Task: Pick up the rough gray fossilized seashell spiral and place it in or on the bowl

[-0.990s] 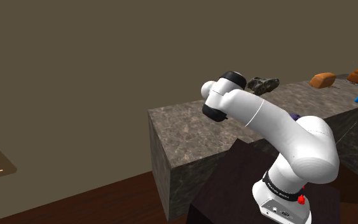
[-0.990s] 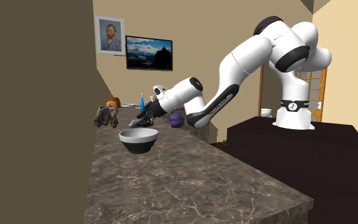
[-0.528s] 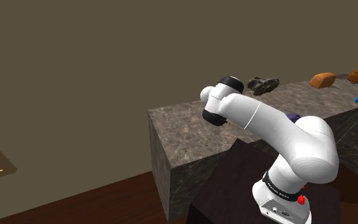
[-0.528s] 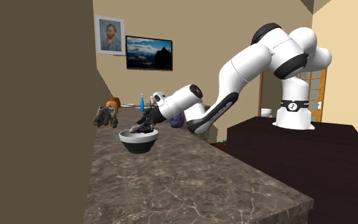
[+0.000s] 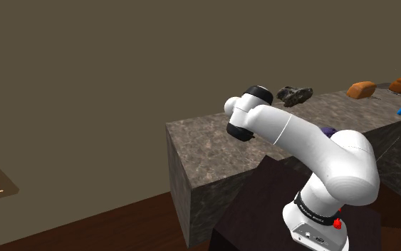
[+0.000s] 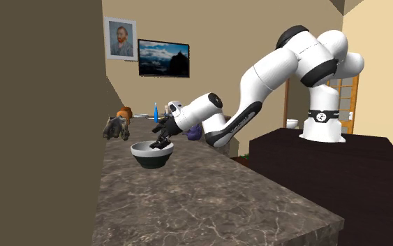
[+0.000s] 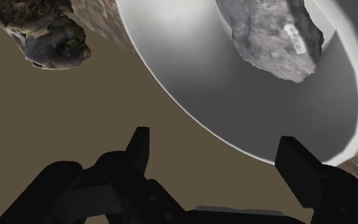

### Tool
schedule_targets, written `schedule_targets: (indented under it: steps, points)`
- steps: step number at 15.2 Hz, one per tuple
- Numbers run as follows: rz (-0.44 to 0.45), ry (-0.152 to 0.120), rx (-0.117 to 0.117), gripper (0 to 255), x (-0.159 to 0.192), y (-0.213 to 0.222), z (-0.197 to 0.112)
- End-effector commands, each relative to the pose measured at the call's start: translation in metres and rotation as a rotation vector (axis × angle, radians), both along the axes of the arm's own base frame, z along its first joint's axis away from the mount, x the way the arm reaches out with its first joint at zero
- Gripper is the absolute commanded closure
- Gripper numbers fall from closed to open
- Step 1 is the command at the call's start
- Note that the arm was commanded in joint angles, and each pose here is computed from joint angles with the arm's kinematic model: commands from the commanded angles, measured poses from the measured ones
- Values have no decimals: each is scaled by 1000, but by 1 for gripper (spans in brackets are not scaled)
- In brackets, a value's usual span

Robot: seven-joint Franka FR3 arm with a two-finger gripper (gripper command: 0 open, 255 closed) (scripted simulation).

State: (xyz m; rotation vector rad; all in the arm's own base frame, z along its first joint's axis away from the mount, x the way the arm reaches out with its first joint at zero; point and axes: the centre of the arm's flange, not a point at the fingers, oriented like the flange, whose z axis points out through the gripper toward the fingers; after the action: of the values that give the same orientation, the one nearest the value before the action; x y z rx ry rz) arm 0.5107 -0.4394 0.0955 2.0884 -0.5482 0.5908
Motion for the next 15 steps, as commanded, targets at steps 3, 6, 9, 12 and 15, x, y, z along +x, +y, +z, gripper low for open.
schedule_targets:
  steps: [3, 6, 9, 12, 15]
  points:
    - [0, 0, 0, 0, 0, 0, 0]
    - [0, 0, 0, 0, -8, 33, 20]
    - [0, 0, 0, 0, -10, 42, 25]
    - [0, 0, 0, 0, -10, 42, 25]
    - [0, 0, 0, 0, -10, 42, 25]
